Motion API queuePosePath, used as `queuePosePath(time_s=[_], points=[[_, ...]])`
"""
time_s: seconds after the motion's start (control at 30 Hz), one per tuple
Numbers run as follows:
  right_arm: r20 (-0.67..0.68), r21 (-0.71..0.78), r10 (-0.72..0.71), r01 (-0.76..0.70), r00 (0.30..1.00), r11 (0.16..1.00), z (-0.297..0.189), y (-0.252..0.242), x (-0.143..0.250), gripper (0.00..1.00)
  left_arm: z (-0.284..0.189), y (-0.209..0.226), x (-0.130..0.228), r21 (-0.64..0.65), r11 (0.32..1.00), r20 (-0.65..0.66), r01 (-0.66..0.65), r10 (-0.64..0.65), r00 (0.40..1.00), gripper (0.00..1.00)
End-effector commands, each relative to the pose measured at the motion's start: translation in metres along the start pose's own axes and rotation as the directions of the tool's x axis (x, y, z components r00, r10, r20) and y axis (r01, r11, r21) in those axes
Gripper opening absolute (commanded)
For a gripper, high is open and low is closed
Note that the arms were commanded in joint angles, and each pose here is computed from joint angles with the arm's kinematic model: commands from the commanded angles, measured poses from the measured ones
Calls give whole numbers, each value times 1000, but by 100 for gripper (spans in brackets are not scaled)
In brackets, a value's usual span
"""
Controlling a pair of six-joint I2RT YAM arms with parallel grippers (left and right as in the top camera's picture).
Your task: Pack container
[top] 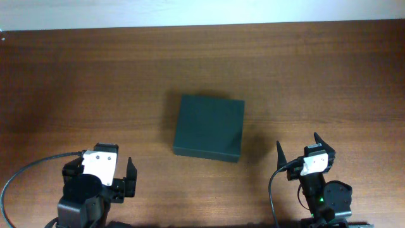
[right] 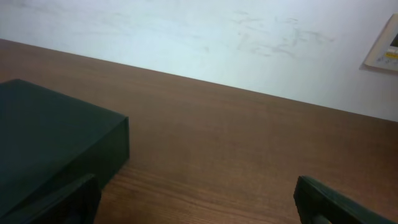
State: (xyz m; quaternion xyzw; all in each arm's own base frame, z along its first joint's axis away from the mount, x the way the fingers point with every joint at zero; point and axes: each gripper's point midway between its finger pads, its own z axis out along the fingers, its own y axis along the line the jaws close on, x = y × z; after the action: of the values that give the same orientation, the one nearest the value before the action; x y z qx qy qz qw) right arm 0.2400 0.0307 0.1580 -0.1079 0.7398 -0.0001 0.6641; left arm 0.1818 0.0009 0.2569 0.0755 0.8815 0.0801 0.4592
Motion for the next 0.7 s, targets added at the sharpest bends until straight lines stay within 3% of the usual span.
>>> queuePosePath(time_s=[0.0, 0.37, 0.43, 0.67], points=[[-3, -5, 20, -20, 1000, 1000, 1, 1, 3, 99, 0, 2, 1, -11, 1000, 0, 11, -11, 1000, 99], [-3, -5, 20, -20, 1000, 1000, 1, 1, 3, 99, 0, 2, 1, -11, 1000, 0, 11, -11, 1000, 99], [-3, -5, 20, -20, 1000, 1000, 1, 1, 3, 99, -1, 11, 4, -63, 998, -9, -15, 15, 1000, 99], [-3, -5, 20, -20, 1000, 1000, 1, 1, 3, 99, -2, -27, 12, 166, 985, 109, 41, -59, 992, 99]])
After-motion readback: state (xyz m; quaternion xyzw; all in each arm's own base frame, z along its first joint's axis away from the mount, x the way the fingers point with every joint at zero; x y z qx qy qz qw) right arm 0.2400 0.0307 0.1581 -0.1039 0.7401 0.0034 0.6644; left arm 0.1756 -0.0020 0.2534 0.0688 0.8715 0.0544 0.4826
